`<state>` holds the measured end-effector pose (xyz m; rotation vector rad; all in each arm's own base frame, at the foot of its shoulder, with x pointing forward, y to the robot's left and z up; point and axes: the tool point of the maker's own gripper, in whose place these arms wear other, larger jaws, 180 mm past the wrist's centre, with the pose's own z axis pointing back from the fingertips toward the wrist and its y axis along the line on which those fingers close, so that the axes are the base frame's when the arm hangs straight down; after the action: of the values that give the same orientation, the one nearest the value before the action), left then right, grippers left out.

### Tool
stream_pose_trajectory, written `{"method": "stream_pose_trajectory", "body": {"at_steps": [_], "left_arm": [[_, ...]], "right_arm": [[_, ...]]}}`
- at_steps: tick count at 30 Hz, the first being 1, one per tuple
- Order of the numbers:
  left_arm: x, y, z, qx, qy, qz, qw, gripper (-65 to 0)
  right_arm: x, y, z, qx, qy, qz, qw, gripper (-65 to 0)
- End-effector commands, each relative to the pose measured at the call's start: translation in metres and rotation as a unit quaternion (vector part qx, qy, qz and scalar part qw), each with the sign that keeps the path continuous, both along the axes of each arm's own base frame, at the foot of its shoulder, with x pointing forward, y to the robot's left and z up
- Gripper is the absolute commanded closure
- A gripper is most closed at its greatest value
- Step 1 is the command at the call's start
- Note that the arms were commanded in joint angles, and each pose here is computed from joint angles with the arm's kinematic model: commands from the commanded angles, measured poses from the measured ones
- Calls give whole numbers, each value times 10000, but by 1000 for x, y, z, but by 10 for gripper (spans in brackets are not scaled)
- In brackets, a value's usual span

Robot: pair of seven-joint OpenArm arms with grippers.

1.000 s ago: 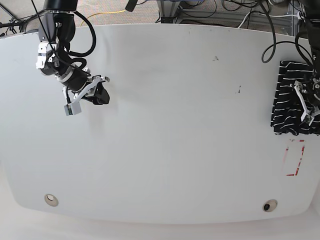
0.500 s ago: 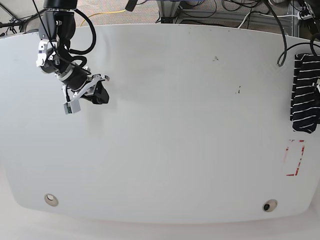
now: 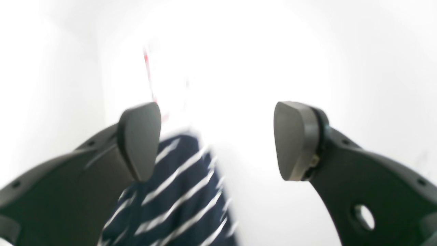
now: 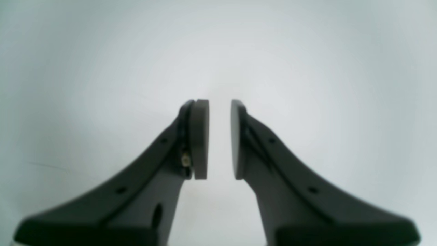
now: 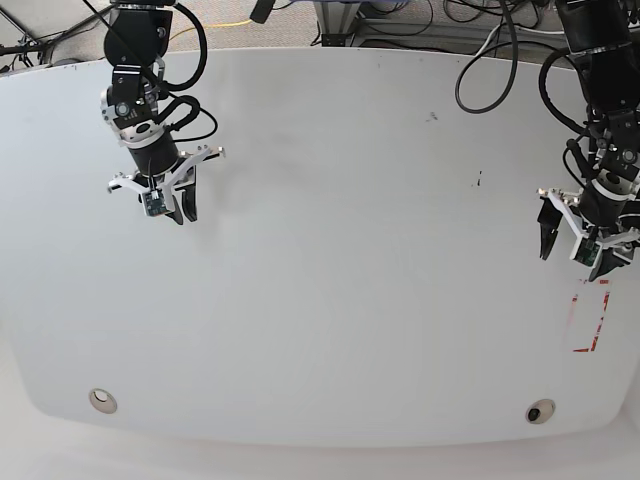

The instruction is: Fold the T-shirt properly

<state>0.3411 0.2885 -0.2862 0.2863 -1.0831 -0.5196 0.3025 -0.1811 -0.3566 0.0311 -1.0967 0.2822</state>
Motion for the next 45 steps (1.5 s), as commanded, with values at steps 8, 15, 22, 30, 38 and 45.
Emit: {"method": "stream_pose_trajectory", "body": {"at_steps": [8, 15, 22, 30, 38, 45], "left_arm": [[-34, -62, -17, -1115, -1206, 166, 9863, -469], [-107, -83, -52, -1264, -765, 127, 9889, -469], [-199, -112, -63, -1583, 78, 352, 9867, -417], [-297, -120, -87, -1713, 1315, 790, 9732, -410], [-360, -107, -137, -1618, 2265, 1189, 9531, -410], [-399, -113, -226, -1710, 3207, 1350, 9218, -408]], "right_arm": [[-36, -15, -4, 86, -811, -440, 9957, -106], [-102, -20, -26, 454, -425, -637, 9960, -105], [-188, -25, -34, 908, -18, -924, 9916, -106], [-277, -27, -47, 949, 750, -1158, 9859, -101], [-349, 8, -101, 1447, 1707, -1221, 9670, -101], [-373, 18, -148, 1610, 2200, -1245, 9540, -101]]}}
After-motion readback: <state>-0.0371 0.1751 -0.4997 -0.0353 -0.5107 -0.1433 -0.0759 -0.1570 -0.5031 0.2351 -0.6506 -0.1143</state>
